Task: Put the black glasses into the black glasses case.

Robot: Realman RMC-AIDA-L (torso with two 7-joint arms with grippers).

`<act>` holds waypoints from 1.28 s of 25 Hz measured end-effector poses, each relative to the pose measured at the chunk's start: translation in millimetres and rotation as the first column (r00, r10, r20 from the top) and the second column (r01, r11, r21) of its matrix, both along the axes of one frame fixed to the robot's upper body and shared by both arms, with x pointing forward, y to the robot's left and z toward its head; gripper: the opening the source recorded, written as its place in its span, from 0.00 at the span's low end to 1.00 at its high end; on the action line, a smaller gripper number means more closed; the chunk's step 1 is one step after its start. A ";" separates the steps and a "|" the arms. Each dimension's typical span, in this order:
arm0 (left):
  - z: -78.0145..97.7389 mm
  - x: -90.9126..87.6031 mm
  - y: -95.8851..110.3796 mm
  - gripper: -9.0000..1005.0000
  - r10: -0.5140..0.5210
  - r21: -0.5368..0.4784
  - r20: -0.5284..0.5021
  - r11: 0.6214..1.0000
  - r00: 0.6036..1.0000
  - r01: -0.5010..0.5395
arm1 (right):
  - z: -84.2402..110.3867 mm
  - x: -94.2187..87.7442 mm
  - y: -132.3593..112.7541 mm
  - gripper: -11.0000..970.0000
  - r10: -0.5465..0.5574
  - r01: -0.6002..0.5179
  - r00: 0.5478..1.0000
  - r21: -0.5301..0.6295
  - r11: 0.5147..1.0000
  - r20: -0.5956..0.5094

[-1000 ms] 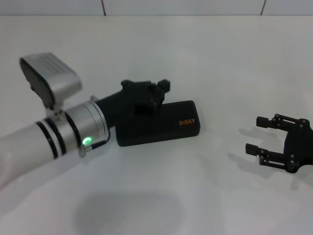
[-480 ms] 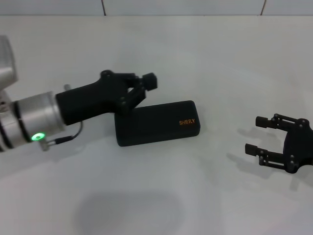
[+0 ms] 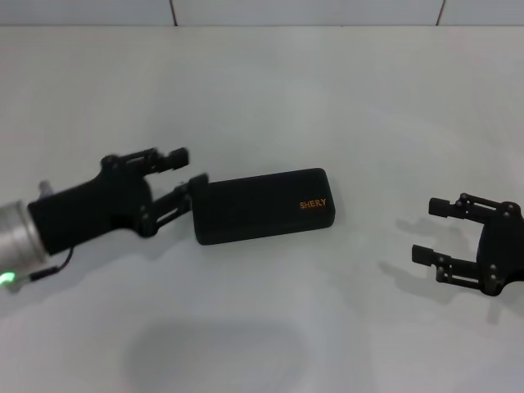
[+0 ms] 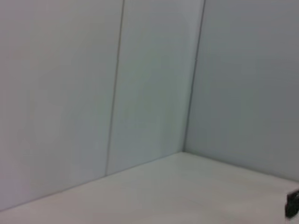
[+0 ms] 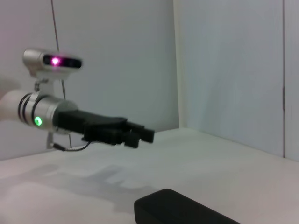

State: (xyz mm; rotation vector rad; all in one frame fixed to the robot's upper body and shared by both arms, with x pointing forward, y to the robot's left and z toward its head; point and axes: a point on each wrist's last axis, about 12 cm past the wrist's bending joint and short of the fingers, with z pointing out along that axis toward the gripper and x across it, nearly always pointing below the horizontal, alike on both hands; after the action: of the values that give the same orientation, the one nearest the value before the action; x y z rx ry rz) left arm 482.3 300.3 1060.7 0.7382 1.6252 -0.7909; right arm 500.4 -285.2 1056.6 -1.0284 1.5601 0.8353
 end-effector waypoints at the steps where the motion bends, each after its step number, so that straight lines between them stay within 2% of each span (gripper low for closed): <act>1: -3.1 -5.4 2.5 0.38 0.014 0.005 0.003 1.000 1.000 -0.014 | -0.1 -0.8 -0.4 0.74 0.001 -0.001 1.000 0.001 1.000 0.000; 4: -12.8 -22.9 6.5 0.53 0.041 0.016 0.007 0.999 0.999 -0.041 | -1.2 -3.0 -1.6 0.74 -0.001 0.001 1.000 0.001 1.000 0.002; 11: -33.5 -50.3 11.2 0.67 0.073 0.009 -0.054 0.997 0.996 -0.072 | -9.9 -15.4 -6.8 0.74 -0.017 0.017 1.000 -0.014 1.000 0.017; 15: -42.4 -59.0 9.8 0.76 0.071 0.017 -0.084 0.997 0.994 -0.070 | -14.5 -20.5 -8.0 0.74 -0.022 0.023 1.000 -0.013 1.000 0.009; 18: -47.4 -63.7 7.6 0.87 0.059 0.023 -0.109 0.998 0.992 -0.057 | -16.8 -24.2 -5.8 0.74 -0.002 0.002 1.000 -0.007 1.000 -0.008; 32: -43.4 -66.1 10.9 0.87 0.059 -0.008 -0.094 0.998 0.994 -0.060 | -16.3 -25.9 -2.4 0.74 0.012 -0.012 1.000 0.016 1.000 -0.006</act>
State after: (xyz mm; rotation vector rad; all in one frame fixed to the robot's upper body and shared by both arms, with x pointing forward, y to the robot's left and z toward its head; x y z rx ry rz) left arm 416.2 311.1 1017.3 0.6504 1.7180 -0.8006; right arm 474.5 -287.6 1040.3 -1.0254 1.5513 0.8591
